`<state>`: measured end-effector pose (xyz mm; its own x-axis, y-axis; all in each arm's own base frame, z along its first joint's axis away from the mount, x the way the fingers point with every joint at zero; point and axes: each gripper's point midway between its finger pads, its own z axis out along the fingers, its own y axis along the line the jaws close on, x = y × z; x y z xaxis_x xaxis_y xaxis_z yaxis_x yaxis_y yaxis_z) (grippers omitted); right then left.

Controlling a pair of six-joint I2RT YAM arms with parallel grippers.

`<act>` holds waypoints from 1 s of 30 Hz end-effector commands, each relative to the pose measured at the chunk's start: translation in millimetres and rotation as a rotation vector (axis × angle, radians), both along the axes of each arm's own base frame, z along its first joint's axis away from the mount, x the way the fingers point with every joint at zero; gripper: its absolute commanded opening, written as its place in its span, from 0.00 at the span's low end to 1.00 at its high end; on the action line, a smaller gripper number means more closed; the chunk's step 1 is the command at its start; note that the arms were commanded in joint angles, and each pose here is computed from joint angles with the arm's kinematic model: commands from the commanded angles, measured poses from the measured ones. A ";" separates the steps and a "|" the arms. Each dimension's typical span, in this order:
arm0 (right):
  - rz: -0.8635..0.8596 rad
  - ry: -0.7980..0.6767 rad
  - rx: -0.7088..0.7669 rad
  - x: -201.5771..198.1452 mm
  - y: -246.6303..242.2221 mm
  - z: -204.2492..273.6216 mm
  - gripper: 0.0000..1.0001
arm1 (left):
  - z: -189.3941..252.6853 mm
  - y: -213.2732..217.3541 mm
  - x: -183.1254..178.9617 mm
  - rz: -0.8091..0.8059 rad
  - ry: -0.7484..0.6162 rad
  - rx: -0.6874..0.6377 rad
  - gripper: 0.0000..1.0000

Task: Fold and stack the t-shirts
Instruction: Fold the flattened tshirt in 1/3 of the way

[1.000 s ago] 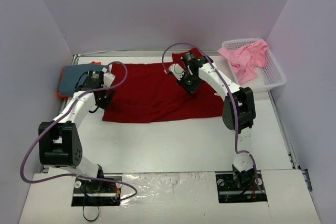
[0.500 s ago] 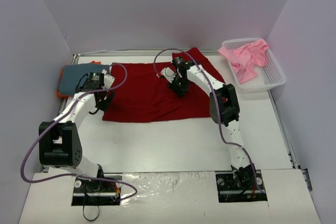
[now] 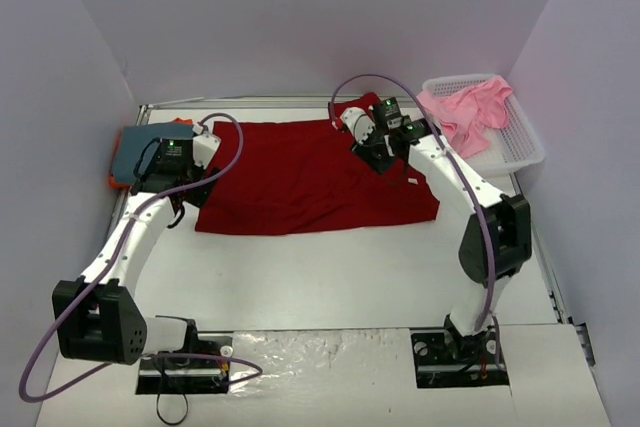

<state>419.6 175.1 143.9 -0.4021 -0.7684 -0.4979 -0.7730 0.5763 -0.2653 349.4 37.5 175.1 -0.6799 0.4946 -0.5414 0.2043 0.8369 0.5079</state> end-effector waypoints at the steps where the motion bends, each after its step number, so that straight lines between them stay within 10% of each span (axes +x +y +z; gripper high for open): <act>1: -0.055 0.019 -0.004 -26.5 -18.6 -0.2 0.26 | 7.0 -19.2 -7.5 -0.107 0.010 -0.051 0.99; 11: -0.114 0.151 -0.029 -93.1 -49.5 -35.9 0.00 | -60.6 -64.0 -32.8 -0.334 0.232 -0.157 0.03; 30: -0.239 0.324 -0.084 -70.4 -116.8 -106.7 0.00 | -99.2 -69.3 8.4 -0.283 0.165 -0.131 0.02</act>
<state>337.9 59.6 39.5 -0.7013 -0.6643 -0.2588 -0.6654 0.7402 -0.0969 339.9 -29.8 69.7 -0.6189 0.6264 -0.4739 0.5386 0.7776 0.3244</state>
